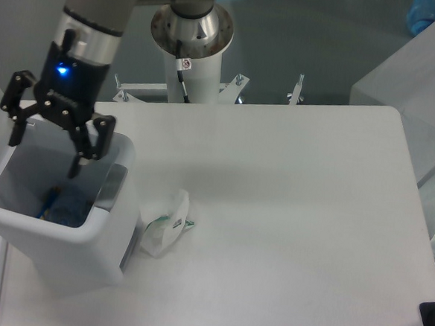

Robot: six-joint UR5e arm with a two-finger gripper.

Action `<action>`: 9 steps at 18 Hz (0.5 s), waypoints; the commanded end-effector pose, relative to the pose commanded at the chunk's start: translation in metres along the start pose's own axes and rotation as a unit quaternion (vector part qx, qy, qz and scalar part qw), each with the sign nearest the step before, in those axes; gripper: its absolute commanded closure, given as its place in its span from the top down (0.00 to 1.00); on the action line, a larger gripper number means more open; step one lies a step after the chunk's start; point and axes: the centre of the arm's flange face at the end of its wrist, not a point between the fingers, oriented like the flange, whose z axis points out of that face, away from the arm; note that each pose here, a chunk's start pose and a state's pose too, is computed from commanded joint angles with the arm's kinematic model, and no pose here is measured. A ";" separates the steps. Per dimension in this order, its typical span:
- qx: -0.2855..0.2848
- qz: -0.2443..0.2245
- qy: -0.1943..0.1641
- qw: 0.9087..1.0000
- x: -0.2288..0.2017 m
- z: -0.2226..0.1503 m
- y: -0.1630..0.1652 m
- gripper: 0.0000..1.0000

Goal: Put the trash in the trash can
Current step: 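Raise the gripper and move it toward the white-green wrapper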

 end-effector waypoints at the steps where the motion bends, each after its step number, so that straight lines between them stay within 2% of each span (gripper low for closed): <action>1: 0.006 -0.016 -0.022 1.000 -0.034 -0.011 0.002 1.00; 3: 0.017 -0.023 -0.051 0.998 -0.085 -0.026 0.000 1.00; 5: 0.007 -0.033 -0.071 0.997 -0.143 -0.018 0.006 1.00; 9: 0.001 -0.028 -0.099 0.995 -0.190 -0.023 0.012 1.00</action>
